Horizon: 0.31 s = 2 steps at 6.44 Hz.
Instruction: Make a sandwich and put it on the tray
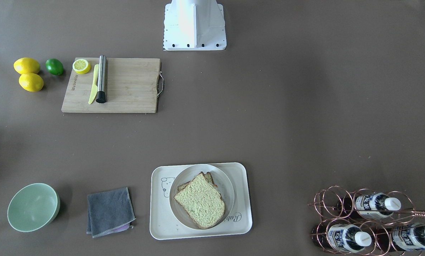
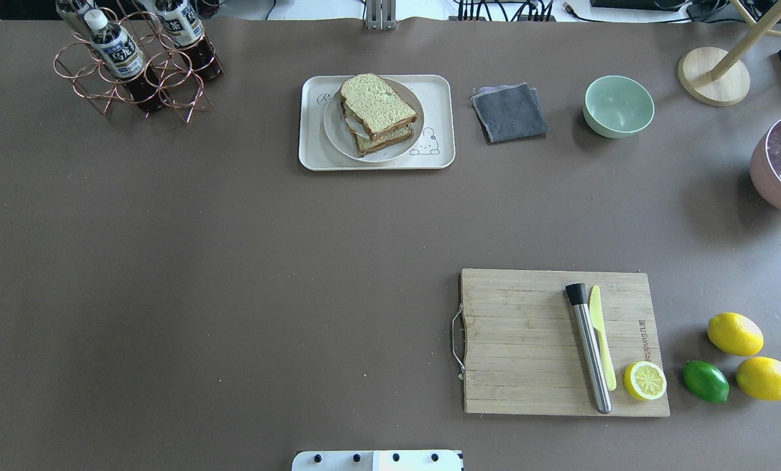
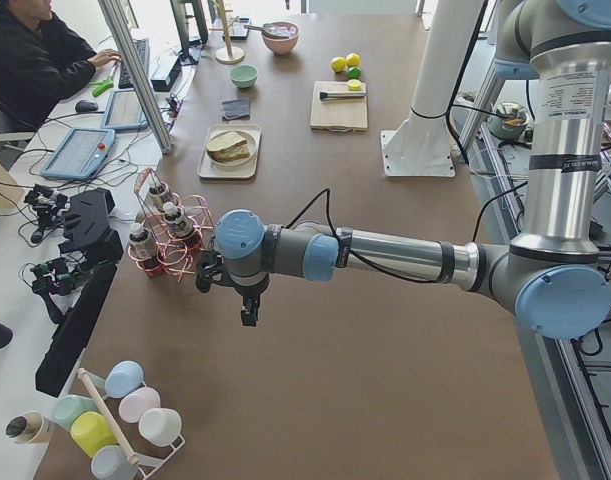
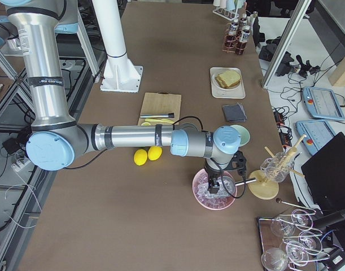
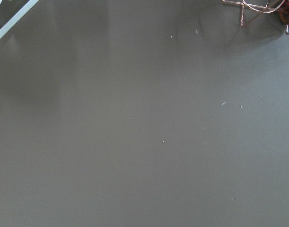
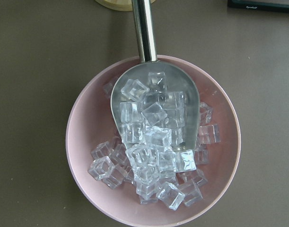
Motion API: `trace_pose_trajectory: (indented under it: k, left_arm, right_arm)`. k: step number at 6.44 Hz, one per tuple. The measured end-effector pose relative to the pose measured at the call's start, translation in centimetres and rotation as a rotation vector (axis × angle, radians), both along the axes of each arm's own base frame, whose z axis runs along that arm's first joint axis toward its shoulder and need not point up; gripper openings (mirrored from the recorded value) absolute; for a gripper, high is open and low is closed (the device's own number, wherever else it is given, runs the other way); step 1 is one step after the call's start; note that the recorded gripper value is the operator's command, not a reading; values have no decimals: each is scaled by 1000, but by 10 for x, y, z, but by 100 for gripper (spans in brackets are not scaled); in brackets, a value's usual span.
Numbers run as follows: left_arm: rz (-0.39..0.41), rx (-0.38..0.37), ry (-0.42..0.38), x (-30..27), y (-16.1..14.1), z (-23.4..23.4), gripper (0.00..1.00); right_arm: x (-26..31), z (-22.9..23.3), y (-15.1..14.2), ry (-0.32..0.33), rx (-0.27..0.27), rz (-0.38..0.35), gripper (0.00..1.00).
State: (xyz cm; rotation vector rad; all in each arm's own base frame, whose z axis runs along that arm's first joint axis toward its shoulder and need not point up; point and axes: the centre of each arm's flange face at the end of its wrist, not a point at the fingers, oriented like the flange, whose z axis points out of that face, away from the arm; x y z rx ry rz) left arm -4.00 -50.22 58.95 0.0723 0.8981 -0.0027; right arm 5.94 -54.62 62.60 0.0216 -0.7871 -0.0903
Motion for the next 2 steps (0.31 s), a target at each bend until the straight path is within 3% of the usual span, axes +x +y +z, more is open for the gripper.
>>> trace_pose_trajectory:
  k: [2]
  left_arm:
    - [-5,1,0,-3,0,0,98]
  right_arm:
    - [0,0,0,-1,0,1,100]
